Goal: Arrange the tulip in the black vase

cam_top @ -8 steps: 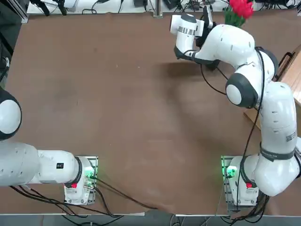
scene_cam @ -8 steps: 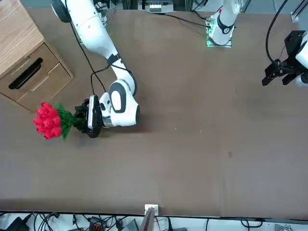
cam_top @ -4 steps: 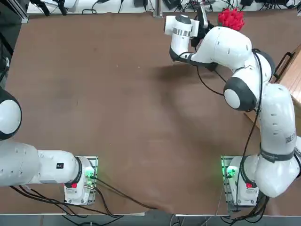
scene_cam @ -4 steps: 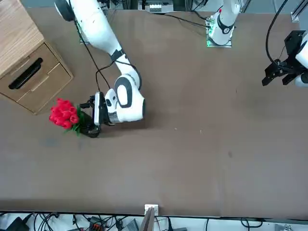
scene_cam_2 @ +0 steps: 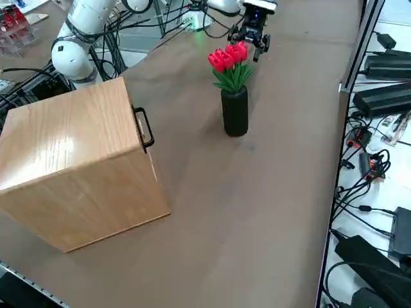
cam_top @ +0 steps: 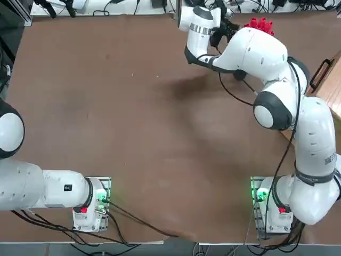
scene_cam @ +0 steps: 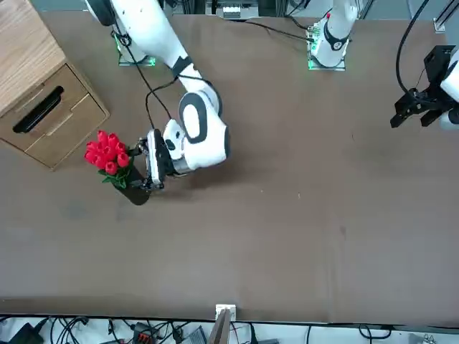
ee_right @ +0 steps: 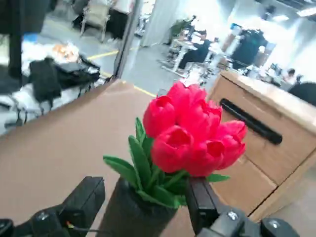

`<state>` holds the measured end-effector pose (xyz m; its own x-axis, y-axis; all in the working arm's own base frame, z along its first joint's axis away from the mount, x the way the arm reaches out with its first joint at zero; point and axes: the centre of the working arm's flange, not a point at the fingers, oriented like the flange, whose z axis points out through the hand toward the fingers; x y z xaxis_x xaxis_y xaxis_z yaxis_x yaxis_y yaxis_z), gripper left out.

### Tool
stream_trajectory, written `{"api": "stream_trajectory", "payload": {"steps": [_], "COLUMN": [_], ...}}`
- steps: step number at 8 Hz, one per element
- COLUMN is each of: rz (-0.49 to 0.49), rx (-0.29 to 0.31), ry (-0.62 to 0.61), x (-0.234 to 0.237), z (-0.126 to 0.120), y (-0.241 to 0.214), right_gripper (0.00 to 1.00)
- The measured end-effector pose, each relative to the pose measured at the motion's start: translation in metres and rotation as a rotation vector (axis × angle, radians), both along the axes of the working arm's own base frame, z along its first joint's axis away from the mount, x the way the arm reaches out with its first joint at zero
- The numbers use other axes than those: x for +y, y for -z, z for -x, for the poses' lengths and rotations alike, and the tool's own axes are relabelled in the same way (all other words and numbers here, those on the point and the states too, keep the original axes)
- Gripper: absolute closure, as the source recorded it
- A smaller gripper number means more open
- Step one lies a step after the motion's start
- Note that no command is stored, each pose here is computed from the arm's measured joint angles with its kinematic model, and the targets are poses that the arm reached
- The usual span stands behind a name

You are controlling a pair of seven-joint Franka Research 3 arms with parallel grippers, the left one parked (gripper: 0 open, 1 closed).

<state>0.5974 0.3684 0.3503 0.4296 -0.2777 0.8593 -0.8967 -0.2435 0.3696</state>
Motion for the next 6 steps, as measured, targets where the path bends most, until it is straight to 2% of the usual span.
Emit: {"api": "stream_trajectory", "payload": {"steps": [3,4,6], "rz": [-0.067,-0.1,-0.244], "rx": [0.284,0.358,0.462], "ry": [-0.115,-0.146,-0.208], "x": [0.0,-0.007,-0.037], "z": [-0.008,-0.013,-0.028], "y": [-0.041,-0.058,-0.105], "right_gripper": [0.0,0.0,0.0]}}
